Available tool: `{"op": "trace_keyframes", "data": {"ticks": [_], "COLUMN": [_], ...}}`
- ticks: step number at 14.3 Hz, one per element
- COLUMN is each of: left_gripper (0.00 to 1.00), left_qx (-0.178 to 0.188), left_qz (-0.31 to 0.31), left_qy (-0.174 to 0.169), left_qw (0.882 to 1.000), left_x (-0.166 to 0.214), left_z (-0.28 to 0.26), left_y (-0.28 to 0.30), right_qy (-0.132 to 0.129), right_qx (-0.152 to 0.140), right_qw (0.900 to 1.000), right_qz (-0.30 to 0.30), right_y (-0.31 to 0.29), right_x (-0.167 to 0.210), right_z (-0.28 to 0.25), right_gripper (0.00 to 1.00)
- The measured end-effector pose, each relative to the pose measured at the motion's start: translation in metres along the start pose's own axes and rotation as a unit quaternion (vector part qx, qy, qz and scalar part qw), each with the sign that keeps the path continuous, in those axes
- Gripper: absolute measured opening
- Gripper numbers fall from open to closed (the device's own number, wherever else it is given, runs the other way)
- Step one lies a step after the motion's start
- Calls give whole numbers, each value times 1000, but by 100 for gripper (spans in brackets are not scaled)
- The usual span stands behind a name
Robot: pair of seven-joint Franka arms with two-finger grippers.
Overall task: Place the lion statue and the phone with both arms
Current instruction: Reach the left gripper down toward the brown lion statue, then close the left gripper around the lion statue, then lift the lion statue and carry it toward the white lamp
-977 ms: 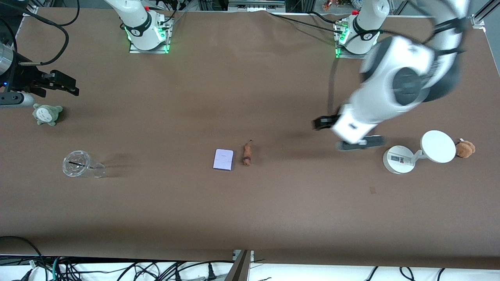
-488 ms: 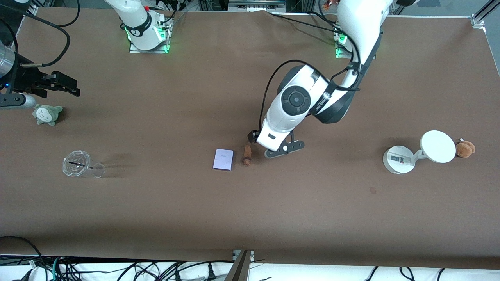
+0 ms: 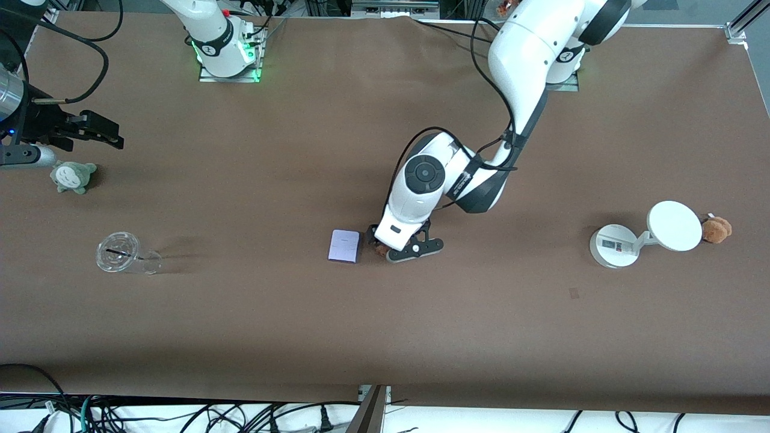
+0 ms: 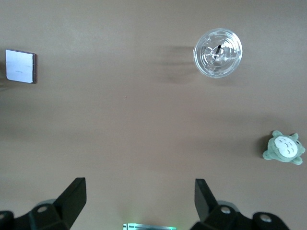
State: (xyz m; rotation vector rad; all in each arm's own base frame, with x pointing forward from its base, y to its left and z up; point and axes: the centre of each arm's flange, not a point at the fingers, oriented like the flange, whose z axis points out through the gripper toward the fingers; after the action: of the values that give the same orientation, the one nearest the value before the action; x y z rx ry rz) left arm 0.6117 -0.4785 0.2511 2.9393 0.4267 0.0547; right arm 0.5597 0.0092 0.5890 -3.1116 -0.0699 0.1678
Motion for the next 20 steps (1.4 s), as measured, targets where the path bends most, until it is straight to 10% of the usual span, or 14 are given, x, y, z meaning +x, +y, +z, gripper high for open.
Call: {"op": "trace_keyframes", "data": {"ticks": [11, 17, 20], "left_gripper": [100, 40, 37], "left_qx": [3, 7, 7], "left_qz": [26, 47, 50], "left_qy": [42, 41, 42], "left_qw": [999, 998, 998], "left_x": [-22, -21, -20], "left_z": [44, 49, 48], "left_y": [18, 16, 16], "right_qy": [0, -2, -2], "right_qx": [0, -1, -1], "right_qw": [1000, 1000, 1000], "right_qz": [0, -7, -8], "right_y": [0, -8, -9], "right_x": [0, 1, 2], "right_z": [0, 2, 3], "right_gripper": [100, 100, 100]}}
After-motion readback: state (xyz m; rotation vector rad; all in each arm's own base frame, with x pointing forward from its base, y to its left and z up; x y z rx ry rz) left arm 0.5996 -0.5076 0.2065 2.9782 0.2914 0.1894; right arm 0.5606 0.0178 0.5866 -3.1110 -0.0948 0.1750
